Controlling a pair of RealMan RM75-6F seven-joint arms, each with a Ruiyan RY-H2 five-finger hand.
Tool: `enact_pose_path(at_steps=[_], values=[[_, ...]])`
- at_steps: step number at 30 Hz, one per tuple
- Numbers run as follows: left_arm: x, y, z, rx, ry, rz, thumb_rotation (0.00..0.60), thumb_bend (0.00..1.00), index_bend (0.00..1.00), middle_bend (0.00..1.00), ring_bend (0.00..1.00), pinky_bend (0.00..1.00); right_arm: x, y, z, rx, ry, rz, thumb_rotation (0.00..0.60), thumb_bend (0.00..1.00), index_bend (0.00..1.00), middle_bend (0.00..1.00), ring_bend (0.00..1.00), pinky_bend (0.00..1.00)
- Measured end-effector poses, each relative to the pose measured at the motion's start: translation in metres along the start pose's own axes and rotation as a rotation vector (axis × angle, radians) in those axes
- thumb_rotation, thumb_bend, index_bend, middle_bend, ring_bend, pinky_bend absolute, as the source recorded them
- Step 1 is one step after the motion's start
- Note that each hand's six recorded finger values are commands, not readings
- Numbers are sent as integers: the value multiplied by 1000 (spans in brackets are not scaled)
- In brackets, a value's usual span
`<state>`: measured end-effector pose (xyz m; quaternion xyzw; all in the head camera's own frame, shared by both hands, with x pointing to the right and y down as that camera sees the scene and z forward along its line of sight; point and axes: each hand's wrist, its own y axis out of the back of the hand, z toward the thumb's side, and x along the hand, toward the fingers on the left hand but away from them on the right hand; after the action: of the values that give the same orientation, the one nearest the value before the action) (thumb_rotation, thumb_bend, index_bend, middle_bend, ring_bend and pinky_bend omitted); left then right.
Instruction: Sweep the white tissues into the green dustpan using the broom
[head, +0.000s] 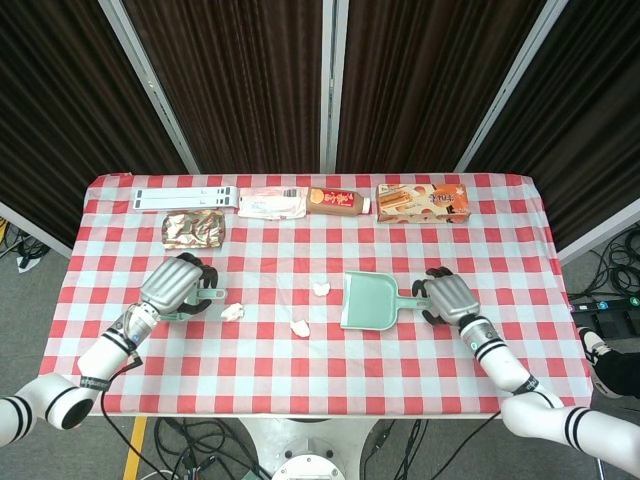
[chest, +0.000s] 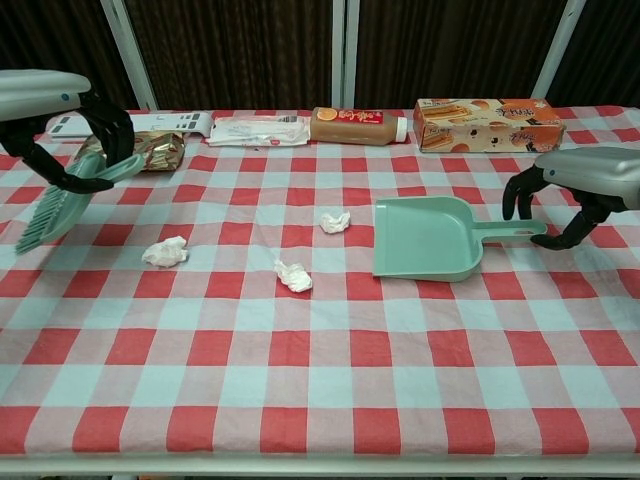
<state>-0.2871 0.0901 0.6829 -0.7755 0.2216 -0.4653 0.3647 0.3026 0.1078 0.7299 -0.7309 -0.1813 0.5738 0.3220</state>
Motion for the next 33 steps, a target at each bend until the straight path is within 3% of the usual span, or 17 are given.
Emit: enact_pose_path(at_steps=[7,18,28,33], values=[[-1,0,-2,2,2,-2,600,408,539,543,396,303,-6,-2,5,14,-3,-12,600,254,430,456,172,170],[-3,0,-4,-1,5,-4,600,408,539,543,396,303,-8,-3,9,10,-4,-19,600,79,432,461,181,187],[-3,0,-4,-2,6,-2,600,409,539,543,395,303,-14,-2,15,4,3,-27,600,246,450,480,206,194],[-3,0,-5,0,10,-5,600,409,539,543,395,302,-16,0,17,12,5,-32,600,280,491,506,230,206]])
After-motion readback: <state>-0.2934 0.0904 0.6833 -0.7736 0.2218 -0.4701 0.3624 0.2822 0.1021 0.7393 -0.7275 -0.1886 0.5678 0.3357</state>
